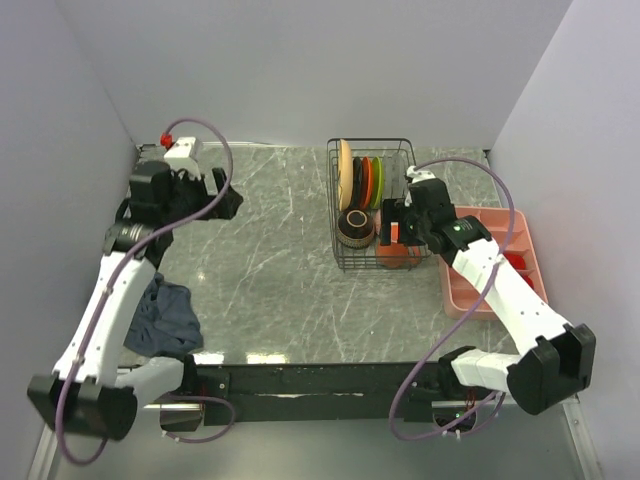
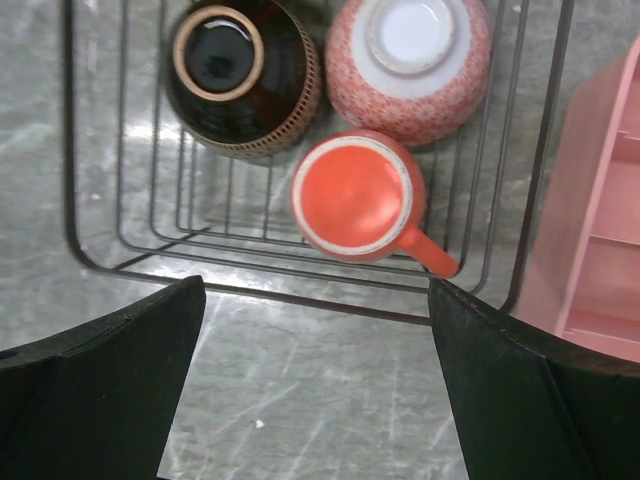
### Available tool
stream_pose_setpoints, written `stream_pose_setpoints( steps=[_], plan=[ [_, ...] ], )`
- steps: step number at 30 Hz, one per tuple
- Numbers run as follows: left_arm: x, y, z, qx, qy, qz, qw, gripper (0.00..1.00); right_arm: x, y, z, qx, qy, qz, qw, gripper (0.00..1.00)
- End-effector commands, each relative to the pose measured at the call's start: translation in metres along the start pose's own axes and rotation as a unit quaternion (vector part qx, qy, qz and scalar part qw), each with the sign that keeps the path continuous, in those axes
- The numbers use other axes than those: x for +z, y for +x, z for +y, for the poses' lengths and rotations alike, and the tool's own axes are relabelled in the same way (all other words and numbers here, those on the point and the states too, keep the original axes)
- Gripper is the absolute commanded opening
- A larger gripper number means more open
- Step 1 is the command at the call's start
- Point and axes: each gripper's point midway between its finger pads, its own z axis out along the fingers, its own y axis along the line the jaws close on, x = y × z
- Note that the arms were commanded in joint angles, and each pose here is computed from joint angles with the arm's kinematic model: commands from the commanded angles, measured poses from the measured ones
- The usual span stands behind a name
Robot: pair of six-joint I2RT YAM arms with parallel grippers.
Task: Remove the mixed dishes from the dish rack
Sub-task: Place the cup at the center of the board, then pick up the cup from the dish rack.
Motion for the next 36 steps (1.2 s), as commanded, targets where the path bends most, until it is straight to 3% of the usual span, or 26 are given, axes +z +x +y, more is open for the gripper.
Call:
stream_pose_setpoints(
  steps=[1,11,17,28,36],
  plan=[
    [-0.023,0.012,-0.01,0.04,0.026,-0.026,0.999,0.99,0.0,-0.021,-0.008,-0.024,0.027,-0.013,0.999,1.0],
    [-0.029,0.107,0.002,-0.013,0.035,-0.018,0.999,1.0,0.035,-0.016,-0.013,-0.06,0.04,0.054,0.996,1.0],
    [-0.017,0.136,0.002,-0.024,0.044,-0.017,0.999,1.0,0.054,-0.004,-0.02,-0.076,0.047,0.097,0.991,1.0],
    [-0.009,0.141,0.002,0.007,0.029,-0.017,0.999,1.0,0.081,0.019,-0.015,-0.068,0.02,0.138,0.988,0.98],
    [-0.006,0.146,-0.005,0.014,0.04,-0.007,0.999,0.99,0.094,0.029,-0.016,-0.084,0.014,0.158,0.984,0.91]
  ],
)
